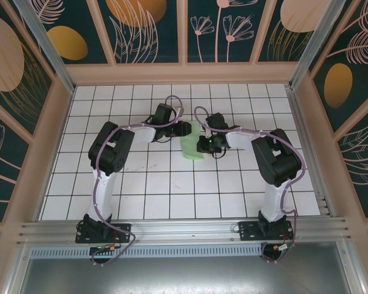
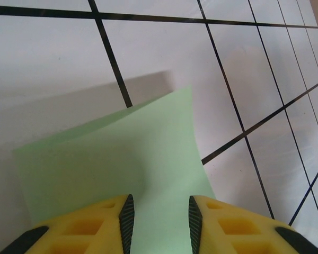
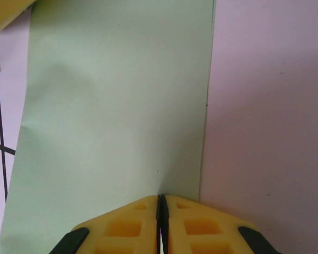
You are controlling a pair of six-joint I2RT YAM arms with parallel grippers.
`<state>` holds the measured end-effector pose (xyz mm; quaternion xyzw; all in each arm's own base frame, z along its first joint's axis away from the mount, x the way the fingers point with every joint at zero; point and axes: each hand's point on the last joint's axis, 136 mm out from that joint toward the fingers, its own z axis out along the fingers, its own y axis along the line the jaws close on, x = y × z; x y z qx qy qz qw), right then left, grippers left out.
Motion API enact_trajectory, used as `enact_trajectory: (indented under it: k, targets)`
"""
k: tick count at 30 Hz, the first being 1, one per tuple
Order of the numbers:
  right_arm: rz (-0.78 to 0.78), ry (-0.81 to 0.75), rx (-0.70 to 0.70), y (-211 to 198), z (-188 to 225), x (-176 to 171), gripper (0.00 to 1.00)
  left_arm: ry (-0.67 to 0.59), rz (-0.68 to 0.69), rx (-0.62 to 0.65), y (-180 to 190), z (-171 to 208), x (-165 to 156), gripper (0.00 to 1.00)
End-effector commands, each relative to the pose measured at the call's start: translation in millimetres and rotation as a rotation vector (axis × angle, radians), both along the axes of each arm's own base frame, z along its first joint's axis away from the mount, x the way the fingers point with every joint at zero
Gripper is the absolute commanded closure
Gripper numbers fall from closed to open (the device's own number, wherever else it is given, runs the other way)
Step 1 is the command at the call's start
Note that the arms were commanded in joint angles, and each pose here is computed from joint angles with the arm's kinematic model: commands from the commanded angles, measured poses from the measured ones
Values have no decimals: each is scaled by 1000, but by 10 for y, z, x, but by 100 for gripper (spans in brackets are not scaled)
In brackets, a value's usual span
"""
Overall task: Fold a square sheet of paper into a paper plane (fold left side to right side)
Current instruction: First fold the square sheet of paper in half at the center of the table.
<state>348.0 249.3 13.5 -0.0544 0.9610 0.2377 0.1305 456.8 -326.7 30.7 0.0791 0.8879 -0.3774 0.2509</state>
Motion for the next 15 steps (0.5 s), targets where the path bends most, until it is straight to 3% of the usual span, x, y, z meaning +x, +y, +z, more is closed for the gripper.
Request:
enact_trajectory:
  k: [1,15]
  targets:
    - [9,193,-209,-378,-537,-481,86,1,39,48,160,-150,99,63]
    - [17,208,-220,-406,-571,-543,86,-17,109,42,316,-113,505,60]
